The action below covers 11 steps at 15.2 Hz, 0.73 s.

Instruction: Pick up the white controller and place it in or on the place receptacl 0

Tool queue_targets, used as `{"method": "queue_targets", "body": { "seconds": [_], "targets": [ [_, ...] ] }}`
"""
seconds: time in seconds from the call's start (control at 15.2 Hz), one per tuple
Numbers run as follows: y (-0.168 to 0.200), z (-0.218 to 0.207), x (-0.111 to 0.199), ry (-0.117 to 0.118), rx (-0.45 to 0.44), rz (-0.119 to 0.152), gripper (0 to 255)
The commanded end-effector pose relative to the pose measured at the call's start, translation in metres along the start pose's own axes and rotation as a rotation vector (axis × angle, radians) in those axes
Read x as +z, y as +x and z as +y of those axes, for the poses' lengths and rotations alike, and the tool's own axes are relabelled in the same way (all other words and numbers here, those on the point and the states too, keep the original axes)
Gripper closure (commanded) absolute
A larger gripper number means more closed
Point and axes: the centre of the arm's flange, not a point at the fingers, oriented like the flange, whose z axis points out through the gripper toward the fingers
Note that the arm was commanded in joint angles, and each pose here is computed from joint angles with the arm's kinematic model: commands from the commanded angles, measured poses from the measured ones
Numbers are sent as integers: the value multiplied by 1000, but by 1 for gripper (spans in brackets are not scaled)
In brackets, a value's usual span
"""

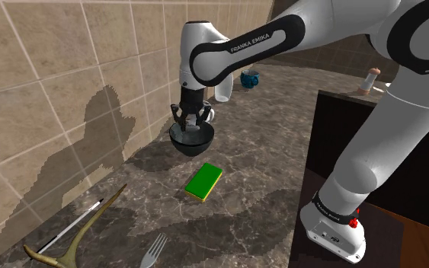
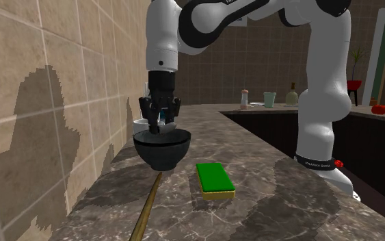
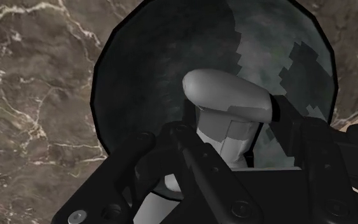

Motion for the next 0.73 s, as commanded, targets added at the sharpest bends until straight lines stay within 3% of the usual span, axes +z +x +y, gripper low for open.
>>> {"method": "queue_targets", "body": {
  "seconds": [0.0, 0.07, 0.13, 0.46, 0.66],
  "targets": [
    [0, 0, 0, 0, 0, 0, 255],
    [0, 0, 0, 0, 0, 0, 255],
    [0, 0, 0, 0, 0, 0, 0],
    [0, 0, 0, 0, 0, 0, 0],
    [0, 0, -40, 0, 0, 0, 0]
  ]
}}
